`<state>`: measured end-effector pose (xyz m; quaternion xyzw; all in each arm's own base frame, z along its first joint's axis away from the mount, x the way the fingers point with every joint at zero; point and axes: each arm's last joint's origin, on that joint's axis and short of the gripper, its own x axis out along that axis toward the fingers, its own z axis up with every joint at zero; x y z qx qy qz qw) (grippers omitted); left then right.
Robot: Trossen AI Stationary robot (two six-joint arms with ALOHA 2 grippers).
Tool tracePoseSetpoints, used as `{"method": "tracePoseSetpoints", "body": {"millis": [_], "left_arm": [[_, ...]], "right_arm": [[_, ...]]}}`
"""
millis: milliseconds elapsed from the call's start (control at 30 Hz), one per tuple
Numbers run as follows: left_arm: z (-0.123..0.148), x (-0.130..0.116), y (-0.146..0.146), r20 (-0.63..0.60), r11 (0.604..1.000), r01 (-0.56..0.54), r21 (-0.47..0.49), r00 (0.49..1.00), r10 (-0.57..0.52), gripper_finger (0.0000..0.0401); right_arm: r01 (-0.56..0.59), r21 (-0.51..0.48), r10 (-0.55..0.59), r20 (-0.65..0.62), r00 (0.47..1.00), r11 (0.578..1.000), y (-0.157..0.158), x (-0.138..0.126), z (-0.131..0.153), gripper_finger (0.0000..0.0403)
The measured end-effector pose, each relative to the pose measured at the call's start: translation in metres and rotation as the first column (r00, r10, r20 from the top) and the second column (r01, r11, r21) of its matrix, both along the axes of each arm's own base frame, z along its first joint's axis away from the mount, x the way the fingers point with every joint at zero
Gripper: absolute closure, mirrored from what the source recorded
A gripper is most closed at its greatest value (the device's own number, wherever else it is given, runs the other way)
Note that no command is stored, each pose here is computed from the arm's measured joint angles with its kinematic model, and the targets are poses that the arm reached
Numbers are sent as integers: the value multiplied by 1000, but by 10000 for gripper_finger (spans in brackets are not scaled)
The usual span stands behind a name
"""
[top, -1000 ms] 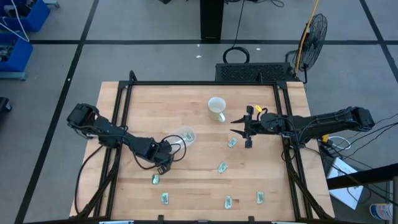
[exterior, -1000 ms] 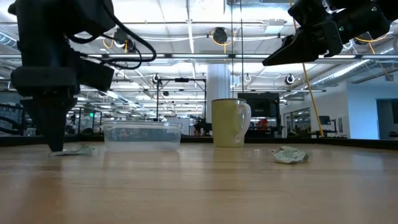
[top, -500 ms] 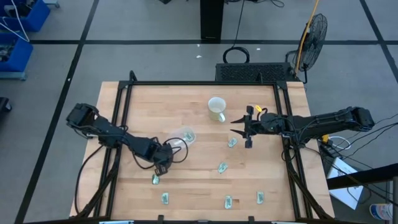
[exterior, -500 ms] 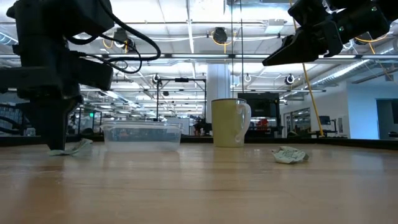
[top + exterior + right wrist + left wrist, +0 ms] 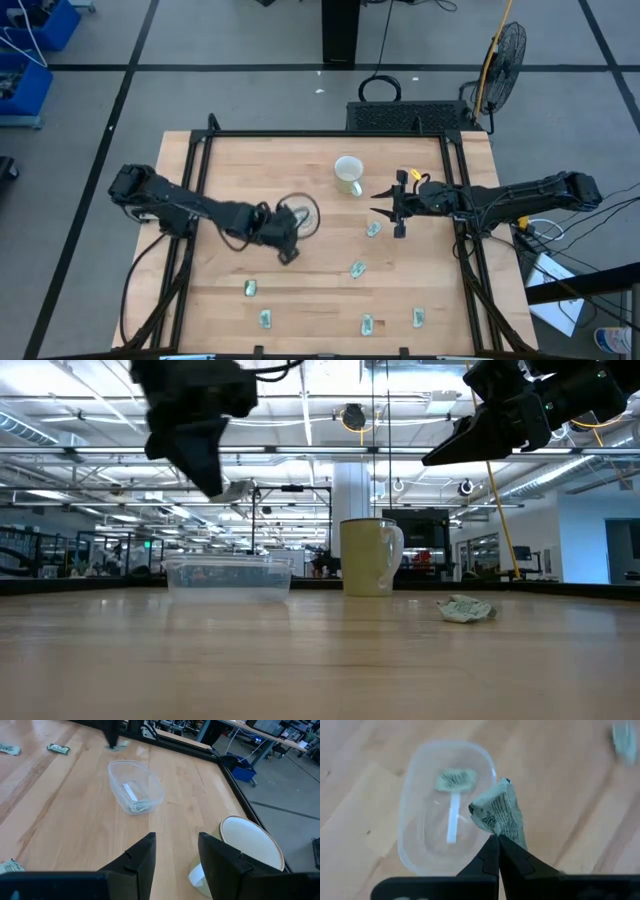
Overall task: Pick and place Stevia / Truvia into bins
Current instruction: Put the white stevia packet into the bin, then put the green stevia packet into the bin
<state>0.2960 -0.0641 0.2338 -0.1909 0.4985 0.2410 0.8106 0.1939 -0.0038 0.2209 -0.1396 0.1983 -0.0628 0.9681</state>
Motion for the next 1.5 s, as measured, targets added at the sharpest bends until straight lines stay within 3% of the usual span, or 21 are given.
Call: {"method": "tracePoseSetpoints", "body": {"millis": [233, 500, 733, 1100, 1300, 1500], "left_arm": [[-9, 8, 48, -9, 965, -228, -126, 973, 229, 392], [-17, 13, 65, -17, 931, -296, -216, 954, 299, 389], [-40, 19, 64, -114, 916, -328, -231, 944, 309, 397], [-64, 26, 66, -181, 901, -376, -218, 922, 341, 352], [-66, 26, 66, -192, 927, -309, -210, 943, 271, 335], [-48, 22, 65, -141, 950, -205, -236, 974, 175, 344]], "right_arm": [[0, 0, 0, 0, 1000, 1000, 0, 0, 0, 261], [0, 0, 0, 0, 1000, 1000, 0, 0, 0, 261], [0, 0, 0, 0, 1000, 1000, 0, 0, 0, 261], [-3, 2, 3, 0, 1000, 1000, 0, 0, 0, 261], [-4, 2, 4, 0, 1000, 1000, 0, 0, 0, 261], [-4, 2, 4, 0, 1000, 1000, 0, 0, 0, 261]]}}
